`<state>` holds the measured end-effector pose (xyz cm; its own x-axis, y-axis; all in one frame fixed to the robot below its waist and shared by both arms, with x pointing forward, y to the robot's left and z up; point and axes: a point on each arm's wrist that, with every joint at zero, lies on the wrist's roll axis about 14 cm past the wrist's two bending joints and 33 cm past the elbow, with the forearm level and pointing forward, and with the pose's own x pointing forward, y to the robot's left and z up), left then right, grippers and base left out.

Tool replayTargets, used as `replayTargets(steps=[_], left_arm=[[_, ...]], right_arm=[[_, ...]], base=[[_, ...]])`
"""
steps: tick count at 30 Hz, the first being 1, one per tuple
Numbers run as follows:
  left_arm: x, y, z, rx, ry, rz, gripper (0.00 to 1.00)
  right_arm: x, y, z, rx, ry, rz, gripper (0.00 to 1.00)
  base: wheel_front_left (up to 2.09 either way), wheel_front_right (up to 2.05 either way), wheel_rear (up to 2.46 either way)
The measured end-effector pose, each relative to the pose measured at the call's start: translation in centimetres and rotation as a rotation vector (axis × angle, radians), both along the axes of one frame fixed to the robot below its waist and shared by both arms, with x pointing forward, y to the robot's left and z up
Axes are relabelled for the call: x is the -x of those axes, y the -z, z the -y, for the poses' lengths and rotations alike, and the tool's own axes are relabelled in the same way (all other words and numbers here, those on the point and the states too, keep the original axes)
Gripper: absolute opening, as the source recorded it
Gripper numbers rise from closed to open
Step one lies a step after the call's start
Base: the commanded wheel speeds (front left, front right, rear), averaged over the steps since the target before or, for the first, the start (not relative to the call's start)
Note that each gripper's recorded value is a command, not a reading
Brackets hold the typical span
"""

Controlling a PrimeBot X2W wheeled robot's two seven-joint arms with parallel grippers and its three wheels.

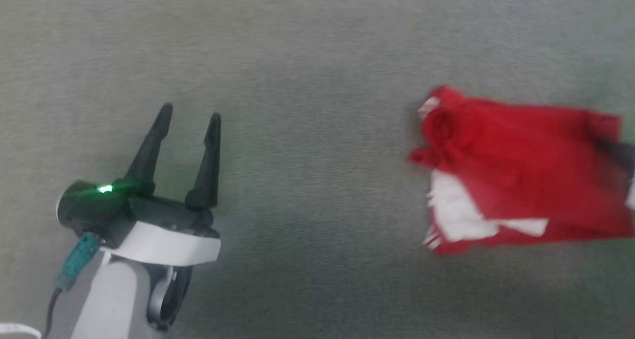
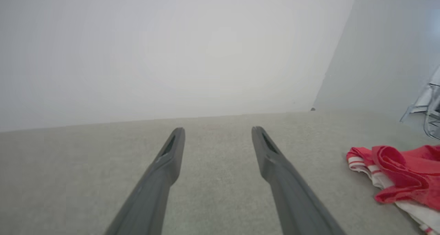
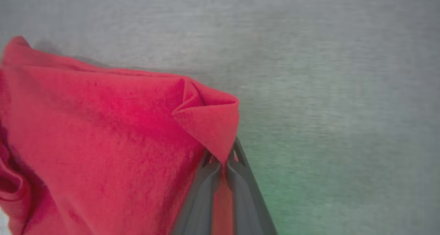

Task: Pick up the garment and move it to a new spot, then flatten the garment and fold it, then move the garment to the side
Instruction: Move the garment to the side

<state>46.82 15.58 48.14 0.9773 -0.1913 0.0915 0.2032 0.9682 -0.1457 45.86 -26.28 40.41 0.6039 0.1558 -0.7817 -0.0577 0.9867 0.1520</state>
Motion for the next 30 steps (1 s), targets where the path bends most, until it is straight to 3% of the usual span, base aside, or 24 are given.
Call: replayTargets(steps=[6,14,24,30], left_arm=[[-2.9,-1.0,4.2,-0.02,0.15,0.074,1.0],[-7.7,-1.1,10.1,-0.054,0.354,0.174,1.0],[-12.5,-1.8,14.3,-0.06,0.479,0.305,1.0],[-14.1,-0.6,15.2,-0.069,0.511,0.317,1.0]], right_arm=[[0.3,-1.7,7.5,0.063,0.206,0.09,0.0],[0.9,-2.4,17.1,0.245,0.426,0.169,0.0],[-3.8,-4.0,23.0,0.447,0.504,0.295,0.0],[-5.7,-2.2,23.8,0.502,0.5,0.285,0.0]], base=[[0.0,0.0,0.0],[0.0,0.0,0.0],[0.0,0.0,0.0],[0.0,0.0,0.0]])
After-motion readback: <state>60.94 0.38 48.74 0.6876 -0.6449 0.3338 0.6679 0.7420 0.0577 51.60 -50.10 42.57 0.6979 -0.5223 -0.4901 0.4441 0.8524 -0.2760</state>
